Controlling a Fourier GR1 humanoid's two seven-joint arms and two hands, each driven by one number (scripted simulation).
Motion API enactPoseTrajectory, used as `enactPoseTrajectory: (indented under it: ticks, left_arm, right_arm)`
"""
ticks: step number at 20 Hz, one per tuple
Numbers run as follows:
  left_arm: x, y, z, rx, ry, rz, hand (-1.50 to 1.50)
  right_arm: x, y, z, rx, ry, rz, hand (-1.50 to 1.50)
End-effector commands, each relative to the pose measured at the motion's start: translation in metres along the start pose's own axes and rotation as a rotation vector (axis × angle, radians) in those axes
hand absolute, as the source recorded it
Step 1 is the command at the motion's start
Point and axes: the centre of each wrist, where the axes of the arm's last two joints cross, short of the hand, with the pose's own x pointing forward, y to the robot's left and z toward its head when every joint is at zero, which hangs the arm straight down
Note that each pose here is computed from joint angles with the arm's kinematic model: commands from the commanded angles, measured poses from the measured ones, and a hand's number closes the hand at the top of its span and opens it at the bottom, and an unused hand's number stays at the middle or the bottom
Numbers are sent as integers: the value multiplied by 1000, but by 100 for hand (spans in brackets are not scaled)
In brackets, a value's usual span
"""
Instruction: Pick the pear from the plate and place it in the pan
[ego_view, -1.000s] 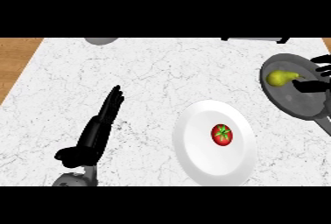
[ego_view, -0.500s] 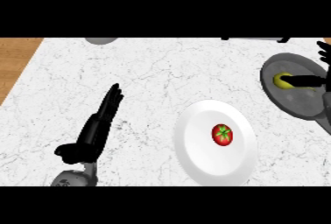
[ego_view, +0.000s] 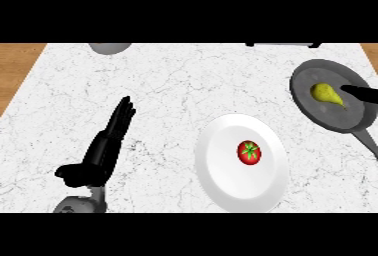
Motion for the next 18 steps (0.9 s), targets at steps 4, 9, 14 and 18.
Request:
enactPoseTrajectory:
  ticks: [4, 9, 14, 18]
  left_arm:
    - [5, 1, 4, 27, 15, -5, 0]
    - [9, 10, 0, 37, 19, -18, 0]
    - [-5, -3, 2, 39, 13, -18, 0]
    - [-2, 5, 8, 51, 9, -11, 0]
  right_arm:
    - [-41, -45, 21, 148, -22, -220, -150]
    - [-59, -67, 34, 253, -65, -216, -150]
    - [-65, -74, 40, 273, -115, -187, -150]
    - [-81, -69, 55, 257, -100, -150, -150]
